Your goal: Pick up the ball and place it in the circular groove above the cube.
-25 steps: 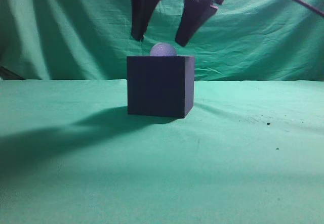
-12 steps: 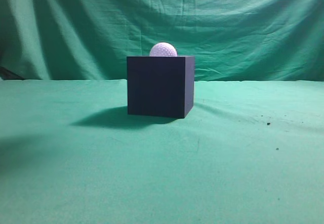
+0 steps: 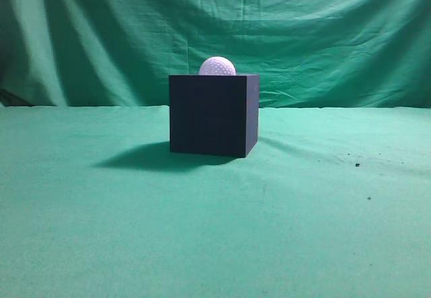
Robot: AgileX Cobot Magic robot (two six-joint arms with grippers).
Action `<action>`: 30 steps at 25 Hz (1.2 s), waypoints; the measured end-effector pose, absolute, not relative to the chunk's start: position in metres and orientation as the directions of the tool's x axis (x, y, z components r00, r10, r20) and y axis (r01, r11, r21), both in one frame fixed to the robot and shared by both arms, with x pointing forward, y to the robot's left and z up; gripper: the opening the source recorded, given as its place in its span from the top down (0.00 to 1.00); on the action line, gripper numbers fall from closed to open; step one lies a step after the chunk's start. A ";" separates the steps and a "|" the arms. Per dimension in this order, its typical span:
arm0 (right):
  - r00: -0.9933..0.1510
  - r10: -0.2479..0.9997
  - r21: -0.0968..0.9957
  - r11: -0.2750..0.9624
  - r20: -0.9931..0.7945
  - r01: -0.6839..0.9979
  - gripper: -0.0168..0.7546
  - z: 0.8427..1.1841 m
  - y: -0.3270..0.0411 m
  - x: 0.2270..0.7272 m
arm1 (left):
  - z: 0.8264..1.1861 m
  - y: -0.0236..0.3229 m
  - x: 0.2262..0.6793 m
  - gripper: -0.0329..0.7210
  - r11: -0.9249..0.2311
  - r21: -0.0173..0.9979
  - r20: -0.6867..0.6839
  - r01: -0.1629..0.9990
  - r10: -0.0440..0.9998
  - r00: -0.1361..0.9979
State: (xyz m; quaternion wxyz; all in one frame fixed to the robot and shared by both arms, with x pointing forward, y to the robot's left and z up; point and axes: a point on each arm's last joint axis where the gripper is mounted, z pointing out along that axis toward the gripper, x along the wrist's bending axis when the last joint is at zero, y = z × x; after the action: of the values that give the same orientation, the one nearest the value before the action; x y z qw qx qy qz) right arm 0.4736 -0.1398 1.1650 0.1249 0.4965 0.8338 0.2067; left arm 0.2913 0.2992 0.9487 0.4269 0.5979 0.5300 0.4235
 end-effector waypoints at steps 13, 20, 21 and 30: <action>-0.454 0.889 0.682 0.300 0.054 0.668 0.98 1.149 -0.236 0.337 | 0.949 0.299 0.291 0.96 -0.074 0.959 0.054 0.272 0.995 0.079; -0.478 0.876 0.816 0.227 0.067 0.531 0.98 1.142 -0.271 0.286 | 0.949 0.299 0.291 0.96 -0.074 0.959 0.054 0.272 0.995 0.079; -0.479 0.876 0.820 0.230 0.061 0.525 0.98 1.142 -0.275 0.281 | 0.949 0.299 0.291 0.96 -0.074 0.959 0.054 0.272 0.995 0.079; -0.456 0.890 0.891 0.205 0.002 0.406 0.98 1.119 -0.283 0.279 | 0.949 0.299 0.291 0.96 -0.074 0.959 0.054 0.272 0.995 0.079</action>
State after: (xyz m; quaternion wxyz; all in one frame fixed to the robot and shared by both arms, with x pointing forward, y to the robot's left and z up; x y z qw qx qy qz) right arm 0.2786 -0.2829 1.1190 0.2714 0.4454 0.7274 0.4460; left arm 0.2913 0.2992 0.9487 0.4269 0.5979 0.5300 0.4235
